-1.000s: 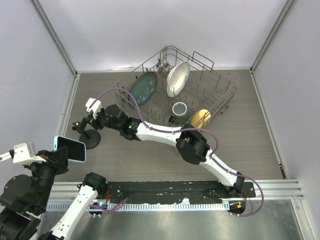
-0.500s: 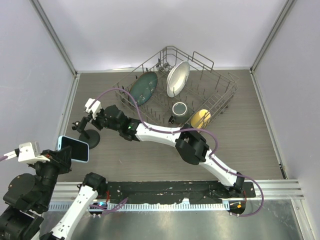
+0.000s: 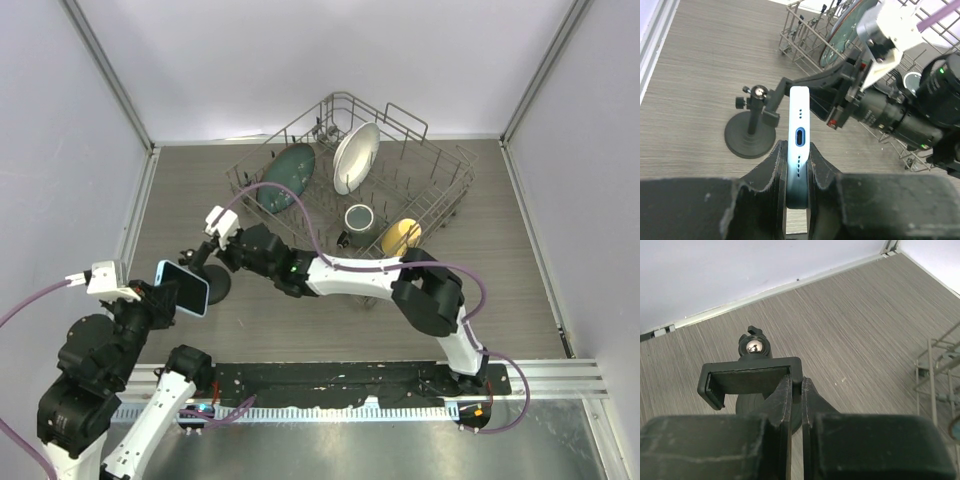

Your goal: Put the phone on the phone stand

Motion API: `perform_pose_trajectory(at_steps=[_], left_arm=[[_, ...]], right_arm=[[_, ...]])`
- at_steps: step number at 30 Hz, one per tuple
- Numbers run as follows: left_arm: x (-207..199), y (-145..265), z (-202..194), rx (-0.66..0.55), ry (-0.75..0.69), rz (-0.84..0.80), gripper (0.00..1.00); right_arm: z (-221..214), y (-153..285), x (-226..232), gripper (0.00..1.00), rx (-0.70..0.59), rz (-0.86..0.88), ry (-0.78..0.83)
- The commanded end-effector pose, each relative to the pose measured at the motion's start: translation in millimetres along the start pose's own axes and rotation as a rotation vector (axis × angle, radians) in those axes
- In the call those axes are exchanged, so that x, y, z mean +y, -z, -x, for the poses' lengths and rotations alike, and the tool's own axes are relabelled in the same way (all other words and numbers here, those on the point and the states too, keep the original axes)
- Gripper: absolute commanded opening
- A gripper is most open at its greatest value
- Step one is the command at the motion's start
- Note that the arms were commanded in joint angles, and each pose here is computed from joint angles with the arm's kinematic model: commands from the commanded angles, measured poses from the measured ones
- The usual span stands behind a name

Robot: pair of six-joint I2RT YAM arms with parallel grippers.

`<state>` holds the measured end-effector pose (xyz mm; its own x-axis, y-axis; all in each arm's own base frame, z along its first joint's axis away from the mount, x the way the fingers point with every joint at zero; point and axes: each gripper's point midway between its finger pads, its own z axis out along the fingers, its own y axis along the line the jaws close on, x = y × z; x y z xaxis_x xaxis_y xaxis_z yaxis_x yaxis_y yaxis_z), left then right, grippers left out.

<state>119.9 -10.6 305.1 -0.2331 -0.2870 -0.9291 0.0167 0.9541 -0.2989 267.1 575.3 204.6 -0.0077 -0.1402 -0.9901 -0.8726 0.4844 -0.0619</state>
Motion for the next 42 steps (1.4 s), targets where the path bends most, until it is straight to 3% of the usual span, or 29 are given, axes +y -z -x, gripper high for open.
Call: perform_pose_trajectory(at_steps=[1,6,16,23,27,30,32,36,39,42], left_arm=[[-23,-7,37,-0.15,0.05,-0.095,0.0],[-35,-11,33,-0.132,0.042,-0.153,0.0],[-67,-15,25,-0.148,-0.129,-0.36,0.0],[-73,-22,37,-0.2,-0.204,-0.382,0.0],[-93,-15,41,-0.217,-0.248,-0.495,0.0],[-100,-12,42,-0.201,-0.267,-0.532,0.0],[-98,-12,43,-0.197,-0.255,-0.519,0.0],[-89,-15,48,-0.225,-0.21,-0.459,0.0],[-91,-18,50,-0.226,-0.2,-0.457,0.0],[-95,-22,51,-0.219,-0.203,-0.471,0.0]], right_arm=[[36,27,-11,0.01,-0.094,-0.051,-0.028],[29,40,-13,0.01,-0.084,-0.059,-0.023],[14,61,-23,0.01,-0.063,-0.058,-0.031],[9,69,-23,0.01,-0.034,0.04,-0.042],[5,73,-7,0.01,0.002,0.225,-0.041],[0,70,-12,0.01,0.04,0.235,-0.037],[1,67,-15,0.06,0.054,0.228,-0.031],[1,70,-17,0.38,0.075,0.216,-0.048],[7,75,-22,0.49,0.081,0.188,-0.09],[6,80,-25,0.53,0.105,0.18,-0.123]])
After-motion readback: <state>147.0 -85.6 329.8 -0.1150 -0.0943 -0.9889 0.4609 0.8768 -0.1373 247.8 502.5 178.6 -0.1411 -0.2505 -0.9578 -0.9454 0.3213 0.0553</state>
